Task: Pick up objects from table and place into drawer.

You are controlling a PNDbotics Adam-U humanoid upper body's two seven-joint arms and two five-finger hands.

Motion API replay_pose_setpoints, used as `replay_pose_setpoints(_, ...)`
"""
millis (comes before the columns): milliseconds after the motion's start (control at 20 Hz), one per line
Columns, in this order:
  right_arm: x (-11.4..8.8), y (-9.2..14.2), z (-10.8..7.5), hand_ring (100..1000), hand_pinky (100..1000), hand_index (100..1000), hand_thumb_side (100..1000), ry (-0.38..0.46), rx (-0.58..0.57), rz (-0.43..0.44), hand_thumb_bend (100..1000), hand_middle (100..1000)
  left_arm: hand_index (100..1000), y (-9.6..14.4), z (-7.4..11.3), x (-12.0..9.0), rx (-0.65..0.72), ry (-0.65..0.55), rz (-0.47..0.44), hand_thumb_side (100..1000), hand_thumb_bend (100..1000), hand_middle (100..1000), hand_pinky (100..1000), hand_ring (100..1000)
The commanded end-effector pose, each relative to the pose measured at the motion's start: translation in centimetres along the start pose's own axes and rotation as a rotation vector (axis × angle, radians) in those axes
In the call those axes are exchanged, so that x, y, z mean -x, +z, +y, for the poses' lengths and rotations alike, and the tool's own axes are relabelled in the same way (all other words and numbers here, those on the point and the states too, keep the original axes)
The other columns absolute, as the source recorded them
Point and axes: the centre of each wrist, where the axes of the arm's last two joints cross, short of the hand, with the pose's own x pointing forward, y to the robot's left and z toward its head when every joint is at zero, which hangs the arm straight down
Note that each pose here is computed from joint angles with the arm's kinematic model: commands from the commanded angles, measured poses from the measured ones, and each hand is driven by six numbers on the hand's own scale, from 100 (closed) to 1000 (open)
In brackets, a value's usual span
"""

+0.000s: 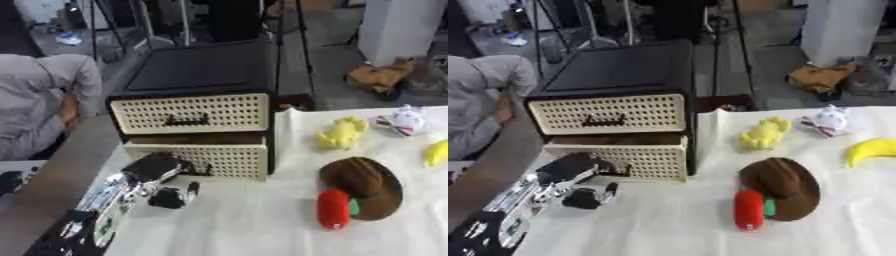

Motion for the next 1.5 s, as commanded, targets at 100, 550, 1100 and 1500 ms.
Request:
replay_pose_setpoints(100,-0.7,-0.9,-0.2,736,585,741,834,0.009,-0.013,-0.034,100,596,618,0.3,1.3,-0.3,-0.049,-0.009,-0.011,617,100,100,100,100)
replay_pose_setpoints(550,-0.6,-0.7,-0.4,736,586,741,831,0.022,-0.013,-0.029,100,596,607,0.8,1.5,-1.4,-0.077,-0.01,-0.033,618,100,100,100,100)
replay_pose_setpoints(1100,-0.7,-0.8,-0.5,735,585,741,824,0.027,-0.004,-0.036,100,596,603,0.9,0.5,-2.4,-0.059,0.003,-0.039,618,100,100,100,100)
replay_pose_setpoints(1500,-0.7,-0.8,-0.7,735,585,741,819,0.037,0.001,-0.038,100,596,598,0.9,-0.6,-3.7,-0.044,0.017,-0.062,622,100,100,100,100)
